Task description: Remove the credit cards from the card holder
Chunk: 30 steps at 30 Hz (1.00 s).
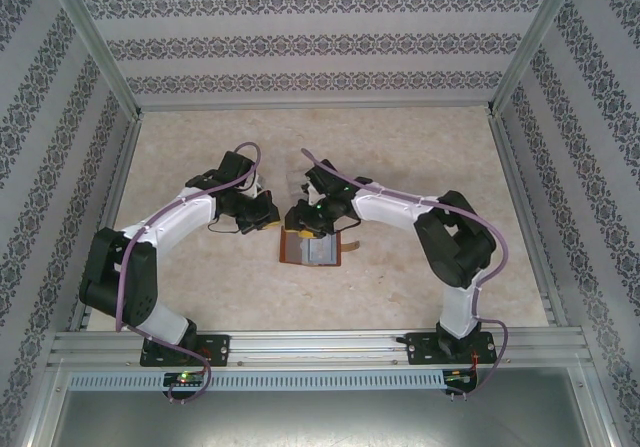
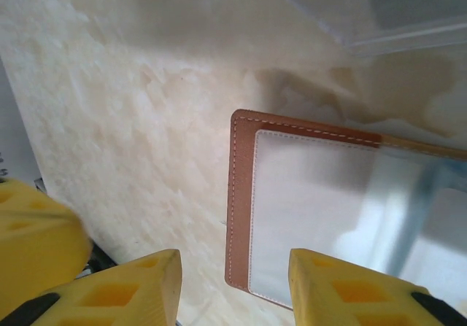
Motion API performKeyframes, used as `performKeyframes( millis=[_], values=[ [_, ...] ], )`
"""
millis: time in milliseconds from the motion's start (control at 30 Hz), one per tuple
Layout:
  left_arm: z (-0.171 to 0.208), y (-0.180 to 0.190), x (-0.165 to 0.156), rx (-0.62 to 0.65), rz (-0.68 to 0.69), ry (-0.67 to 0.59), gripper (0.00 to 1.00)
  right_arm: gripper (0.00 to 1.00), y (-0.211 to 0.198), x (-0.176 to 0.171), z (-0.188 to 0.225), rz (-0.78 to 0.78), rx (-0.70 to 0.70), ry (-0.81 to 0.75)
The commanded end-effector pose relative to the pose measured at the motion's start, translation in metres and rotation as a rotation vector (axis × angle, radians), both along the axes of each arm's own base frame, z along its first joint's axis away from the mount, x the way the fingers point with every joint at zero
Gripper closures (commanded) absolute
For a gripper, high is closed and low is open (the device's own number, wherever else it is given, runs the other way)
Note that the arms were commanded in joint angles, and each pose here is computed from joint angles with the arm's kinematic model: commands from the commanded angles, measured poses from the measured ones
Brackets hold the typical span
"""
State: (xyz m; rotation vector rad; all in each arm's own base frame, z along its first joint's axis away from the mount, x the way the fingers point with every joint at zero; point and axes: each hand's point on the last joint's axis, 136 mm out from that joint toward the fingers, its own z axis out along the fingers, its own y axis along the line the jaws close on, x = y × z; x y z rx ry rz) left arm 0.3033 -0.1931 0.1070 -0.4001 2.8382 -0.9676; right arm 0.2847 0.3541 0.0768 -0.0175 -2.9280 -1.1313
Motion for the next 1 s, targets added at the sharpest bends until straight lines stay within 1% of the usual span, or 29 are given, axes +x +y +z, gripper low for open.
performKeyframes(
  millis=[0,200,300,400,467,600,833,967],
  values=[
    [0.000,-0.016,0.002,-0.058,-0.004,0.003,0.99,0.57,-0.021,0.005,0.007,-0.051,-0.015,-0.019],
    [-0.011,-0.047,-0.001,-0.077,-0.062,0.035,0.96,0.59,-0.073,0.000,-0.013,-0.096,-0.201,-0.017],
    [-0.022,-0.062,-0.006,-0.067,-0.103,0.069,0.95,0.59,-0.092,-0.004,-0.021,-0.095,-0.286,-0.019],
    [-0.033,-0.074,-0.011,-0.062,-0.141,0.105,0.94,0.59,-0.102,-0.008,-0.027,-0.089,-0.337,-0.011],
    [-0.037,-0.083,-0.013,-0.082,-0.156,0.117,0.95,0.59,-0.104,-0.008,-0.030,-0.087,-0.346,-0.007],
    [-0.039,-0.098,-0.010,-0.166,-0.143,0.125,0.96,0.59,-0.106,-0.010,-0.036,-0.085,-0.355,0.005],
    [-0.050,-0.101,-0.011,-0.168,-0.143,0.146,0.98,0.59,-0.102,-0.009,-0.043,-0.075,-0.348,0.018],
    [-0.059,-0.096,-0.014,-0.134,-0.145,0.172,0.98,0.58,-0.101,-0.009,-0.044,-0.074,-0.349,0.021]
  ],
)
